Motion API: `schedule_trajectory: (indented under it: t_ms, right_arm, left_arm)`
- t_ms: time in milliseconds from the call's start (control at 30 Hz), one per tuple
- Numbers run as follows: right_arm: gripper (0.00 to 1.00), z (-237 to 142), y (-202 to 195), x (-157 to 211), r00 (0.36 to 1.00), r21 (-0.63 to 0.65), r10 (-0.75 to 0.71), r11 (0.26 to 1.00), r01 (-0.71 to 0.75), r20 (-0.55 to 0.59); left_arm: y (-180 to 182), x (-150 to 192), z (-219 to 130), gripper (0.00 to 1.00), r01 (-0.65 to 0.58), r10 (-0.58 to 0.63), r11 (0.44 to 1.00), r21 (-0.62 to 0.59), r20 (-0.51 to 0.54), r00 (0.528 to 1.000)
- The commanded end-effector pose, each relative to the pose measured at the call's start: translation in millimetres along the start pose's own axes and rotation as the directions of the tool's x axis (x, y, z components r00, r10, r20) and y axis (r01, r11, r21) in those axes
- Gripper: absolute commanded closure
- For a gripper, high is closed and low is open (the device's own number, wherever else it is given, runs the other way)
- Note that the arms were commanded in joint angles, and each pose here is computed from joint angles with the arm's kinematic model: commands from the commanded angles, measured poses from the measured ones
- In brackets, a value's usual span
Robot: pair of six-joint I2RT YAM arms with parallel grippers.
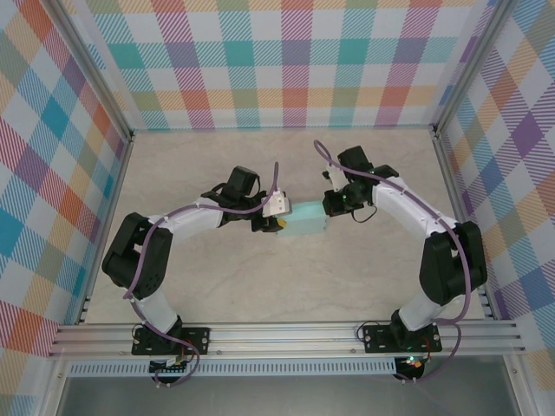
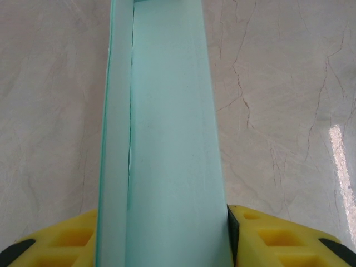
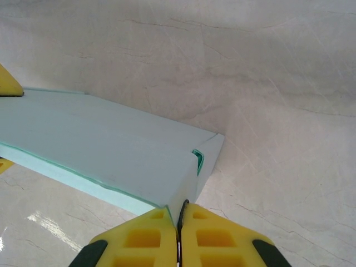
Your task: Fold the paper box
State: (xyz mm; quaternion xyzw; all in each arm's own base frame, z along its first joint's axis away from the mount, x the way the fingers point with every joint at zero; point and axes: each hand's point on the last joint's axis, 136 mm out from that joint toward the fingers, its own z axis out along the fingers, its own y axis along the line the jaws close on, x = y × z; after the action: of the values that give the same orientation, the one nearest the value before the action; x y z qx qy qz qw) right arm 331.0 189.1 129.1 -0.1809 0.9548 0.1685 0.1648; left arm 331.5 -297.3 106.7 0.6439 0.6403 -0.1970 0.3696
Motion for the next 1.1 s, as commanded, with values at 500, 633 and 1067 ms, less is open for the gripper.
schedule_trajectory:
  t_ms: [500,633,1067]
  right_arm:
    - [0.96,3.4,15.2,1.7,0.993,-0.055,0.037,0.998,-0.043,-0.114]
    - [0.96,5.2,16.6,2.0,0.99,-0.05,0.059,0.997,-0.066,-0.131]
    - [0.97,4.7,17.2,-1.7,0.981,-0.04,0.051,0.997,-0.06,-0.188]
  left_arm:
    - [-20.1,40.2,16.3,0.54,0.098,-0.088,0.994,0.053,-0.166,0.982]
    - [-19.9,40.4,17.4,0.54,0.098,-0.087,0.994,0.052,-0.172,0.981]
    - [-21.6,42.3,18.0,0.55,0.102,-0.09,0.993,0.057,-0.18,0.979]
